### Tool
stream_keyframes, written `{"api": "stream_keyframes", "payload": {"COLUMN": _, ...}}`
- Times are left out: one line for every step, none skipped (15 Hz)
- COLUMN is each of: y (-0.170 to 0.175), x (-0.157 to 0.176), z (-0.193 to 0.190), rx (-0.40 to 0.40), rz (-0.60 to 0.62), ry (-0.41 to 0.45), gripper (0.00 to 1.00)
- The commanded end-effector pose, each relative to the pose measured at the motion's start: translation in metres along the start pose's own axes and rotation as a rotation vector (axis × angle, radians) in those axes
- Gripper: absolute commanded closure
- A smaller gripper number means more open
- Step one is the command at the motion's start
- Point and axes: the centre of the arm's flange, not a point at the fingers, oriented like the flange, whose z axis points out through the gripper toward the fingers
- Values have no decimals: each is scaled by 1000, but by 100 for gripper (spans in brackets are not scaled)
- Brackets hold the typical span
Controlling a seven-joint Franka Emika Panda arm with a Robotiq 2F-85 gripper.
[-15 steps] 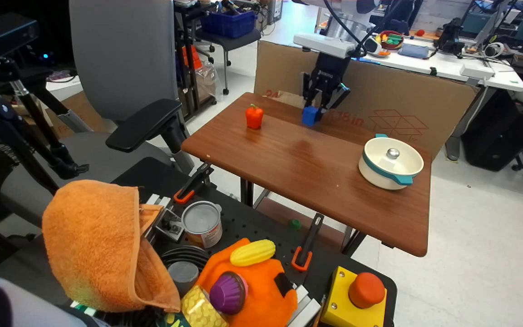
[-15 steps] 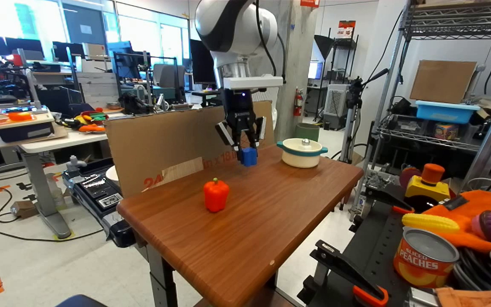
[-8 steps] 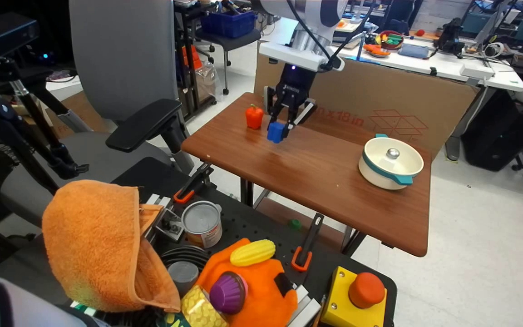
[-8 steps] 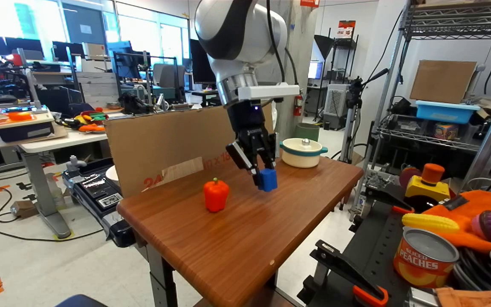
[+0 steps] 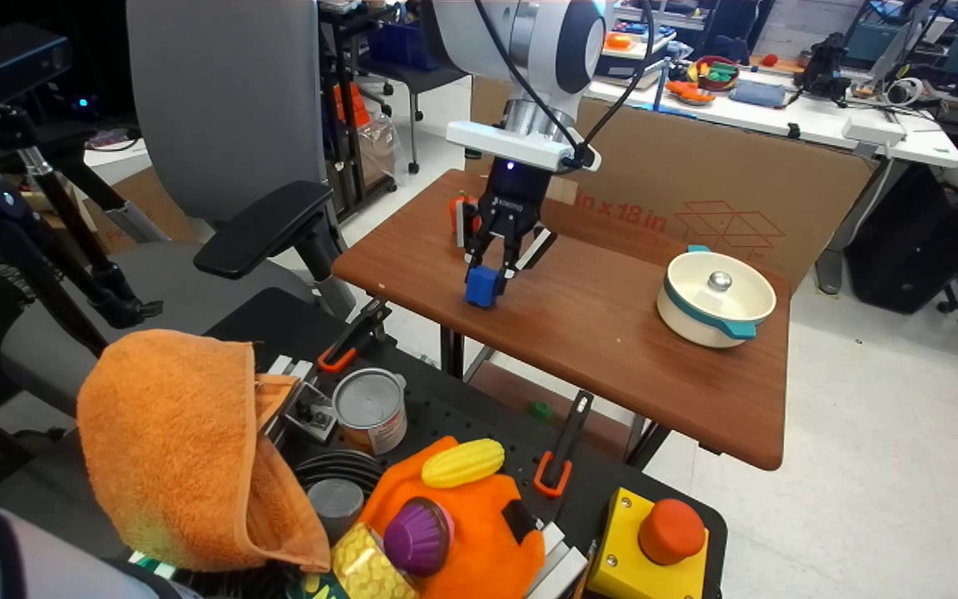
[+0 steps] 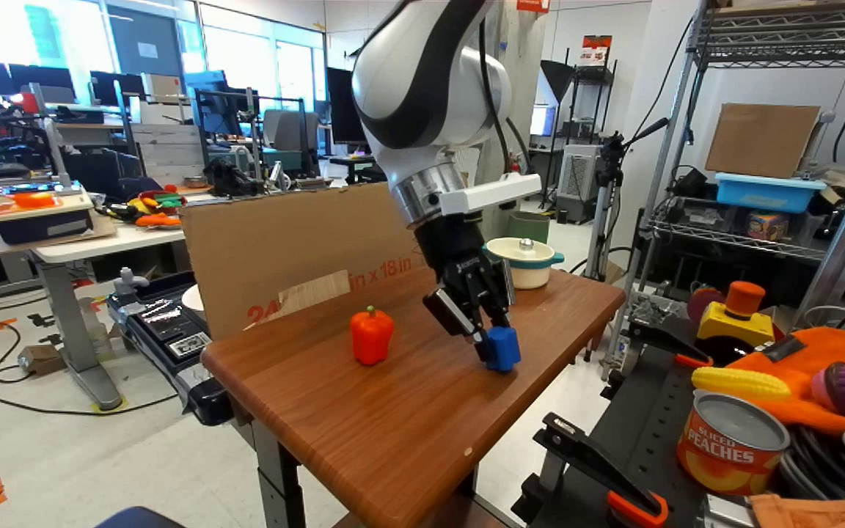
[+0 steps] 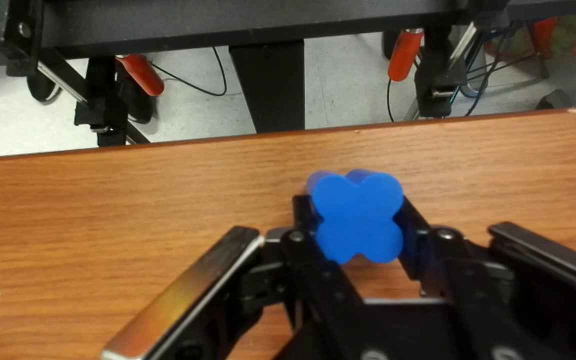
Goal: Move the blue block to the front
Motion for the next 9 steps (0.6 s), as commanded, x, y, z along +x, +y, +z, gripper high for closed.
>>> {"api": "stream_keyframes", "payload": {"y": -1, "x": -23, "z": 5, "rx": -44, "rz": -37, "ry": 20, "gripper": 27}}
{"api": "stream_keyframes", "payload": {"y": 0, "x": -31, "z": 4, "rx": -51, "rz": -48, "ry": 27, "gripper": 19}}
{"api": "stream_keyframes", "payload": {"y": 0, "x": -36, "z": 3, "rx": -56, "rz": -57, "ry": 36, "gripper": 12}}
{"api": "stream_keyframes", "payload": {"y": 1, "x": -47, "z": -1, "rx": -60, "rz": -71, "ry": 43, "gripper": 4}}
{"api": "stream_keyframes", "payload": {"y": 3, "x": -56, "z": -7, "rx": -58, "rz": -86, "ry": 48, "gripper": 1}}
{"api": "stream_keyframes", "payload": {"y": 6, "x": -73, "z": -19, "rx": -46, "rz": -109, "ry": 46, "gripper": 0}}
{"api": "stream_keyframes", "payload": {"y": 9, "x": -91, "z": -33, "rx": -24, "rz": -135, "ry": 60, "gripper": 0}}
{"api": "stream_keyframes", "payload": {"y": 11, "x": -104, "z": -47, "rx": -4, "rz": -160, "ry": 79, "gripper": 0}}
{"api": "stream_keyframes", "payload": {"y": 15, "x": -115, "z": -61, "rx": 71, "rz": -176, "ry": 112, "gripper": 0}}
